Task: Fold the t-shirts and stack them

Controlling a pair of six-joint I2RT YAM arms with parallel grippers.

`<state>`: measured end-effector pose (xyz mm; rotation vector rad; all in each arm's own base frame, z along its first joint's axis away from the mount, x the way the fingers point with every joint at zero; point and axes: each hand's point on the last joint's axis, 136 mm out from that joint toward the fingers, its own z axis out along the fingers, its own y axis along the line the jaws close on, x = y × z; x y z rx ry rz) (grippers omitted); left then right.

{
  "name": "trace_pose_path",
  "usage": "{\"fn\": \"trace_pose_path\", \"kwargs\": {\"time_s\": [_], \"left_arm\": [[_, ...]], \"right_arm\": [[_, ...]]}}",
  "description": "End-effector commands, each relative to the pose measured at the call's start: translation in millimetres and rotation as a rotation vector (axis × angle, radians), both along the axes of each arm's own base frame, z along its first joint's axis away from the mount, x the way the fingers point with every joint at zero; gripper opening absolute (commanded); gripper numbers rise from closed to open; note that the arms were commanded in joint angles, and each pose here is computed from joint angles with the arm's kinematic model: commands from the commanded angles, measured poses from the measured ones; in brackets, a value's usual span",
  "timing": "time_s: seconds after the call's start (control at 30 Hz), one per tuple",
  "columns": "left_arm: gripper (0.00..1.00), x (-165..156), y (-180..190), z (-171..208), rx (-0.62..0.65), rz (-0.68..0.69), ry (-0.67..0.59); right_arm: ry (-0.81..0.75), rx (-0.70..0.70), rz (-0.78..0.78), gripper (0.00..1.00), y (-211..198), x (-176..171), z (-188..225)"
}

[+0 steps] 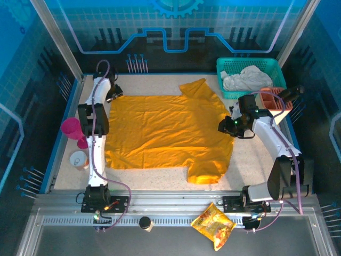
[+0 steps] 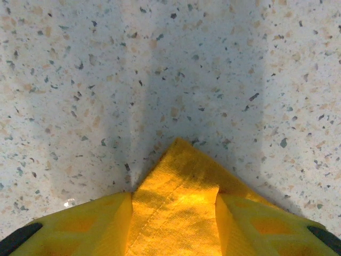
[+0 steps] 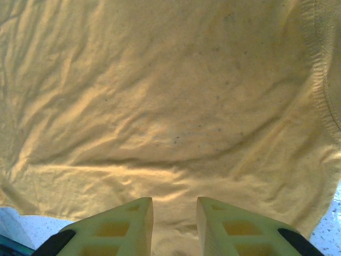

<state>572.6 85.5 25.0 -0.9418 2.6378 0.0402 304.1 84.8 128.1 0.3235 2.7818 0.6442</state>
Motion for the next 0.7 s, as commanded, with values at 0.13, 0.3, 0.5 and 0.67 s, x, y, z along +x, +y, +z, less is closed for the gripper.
{"fn": "trace_pose_path", "kwargs": {"time_s": [0.13, 0.3, 0.5, 0.67], "left_arm": [[0.43, 5.6, 6.1, 30.9, -0.009, -0.019, -0.075], [0.43, 6.2, 12.5, 31.0, 0.004, -0.016, -0.073], [0.43, 6.2, 12.7, 16.5, -0.024, -0.028, -0.055], [0.43, 6.5, 6.3, -2.4, -0.067, -0.051, -0.023]], "right_arm": [[0.011, -0.008, -0.001, 0.29, 2.1, 0.1, 3.3], [0.01, -0.008, 0.0, 0.29, 3.7, 1.3, 4.0], [0.019, -0.013, 0.003, 0.29, 4.5, 1.3, 1.4], [0.019, -0.014, 0.003, 0.29, 6.0, 4.0, 2.3]]}}
